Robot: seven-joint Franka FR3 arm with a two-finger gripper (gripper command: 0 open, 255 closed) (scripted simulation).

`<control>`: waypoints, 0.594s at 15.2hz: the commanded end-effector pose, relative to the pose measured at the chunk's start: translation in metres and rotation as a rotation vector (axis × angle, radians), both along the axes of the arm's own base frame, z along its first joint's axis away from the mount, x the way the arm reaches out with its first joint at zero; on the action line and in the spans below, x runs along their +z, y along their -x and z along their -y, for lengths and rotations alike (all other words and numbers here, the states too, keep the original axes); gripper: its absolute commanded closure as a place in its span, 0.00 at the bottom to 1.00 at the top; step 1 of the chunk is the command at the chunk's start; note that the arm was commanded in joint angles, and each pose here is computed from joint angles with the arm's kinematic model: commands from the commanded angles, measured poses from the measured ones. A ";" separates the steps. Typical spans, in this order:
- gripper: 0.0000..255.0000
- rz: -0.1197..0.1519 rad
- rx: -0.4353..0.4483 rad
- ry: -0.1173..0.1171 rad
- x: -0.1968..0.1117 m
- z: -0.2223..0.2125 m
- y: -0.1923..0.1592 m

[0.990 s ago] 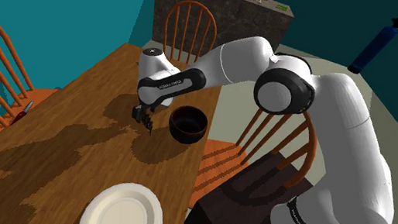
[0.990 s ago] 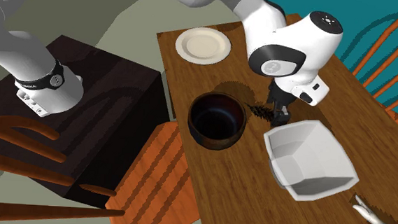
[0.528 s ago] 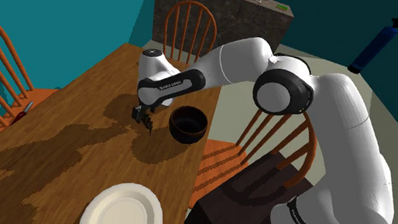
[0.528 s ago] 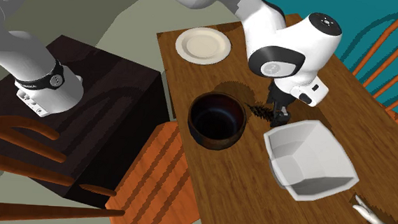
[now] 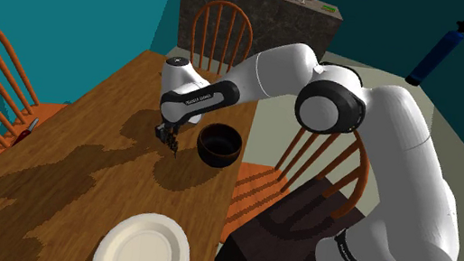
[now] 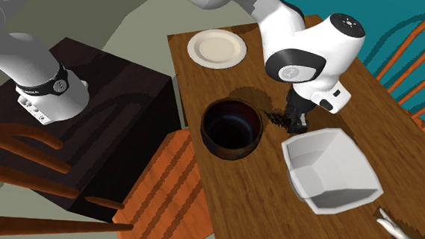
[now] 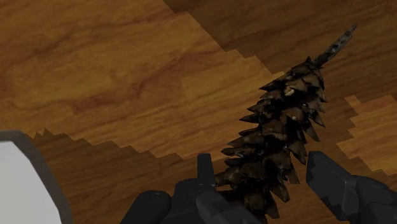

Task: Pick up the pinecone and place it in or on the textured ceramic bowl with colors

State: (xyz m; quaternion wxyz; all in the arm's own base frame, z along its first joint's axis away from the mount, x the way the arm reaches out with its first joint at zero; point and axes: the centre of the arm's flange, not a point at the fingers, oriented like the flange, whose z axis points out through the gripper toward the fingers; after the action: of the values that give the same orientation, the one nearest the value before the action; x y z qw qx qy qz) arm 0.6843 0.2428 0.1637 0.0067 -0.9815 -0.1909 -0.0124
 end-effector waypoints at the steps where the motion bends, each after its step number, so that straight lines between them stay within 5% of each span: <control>1: 1.00 -0.001 0.000 0.001 0.000 0.000 0.000; 9: 1.00 -0.001 0.000 0.001 0.036 0.000 0.000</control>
State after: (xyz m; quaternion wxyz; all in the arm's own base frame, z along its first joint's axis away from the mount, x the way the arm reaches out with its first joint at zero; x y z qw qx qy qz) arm 0.6838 0.2418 0.1943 0.0064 -0.9816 -0.1907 -0.0120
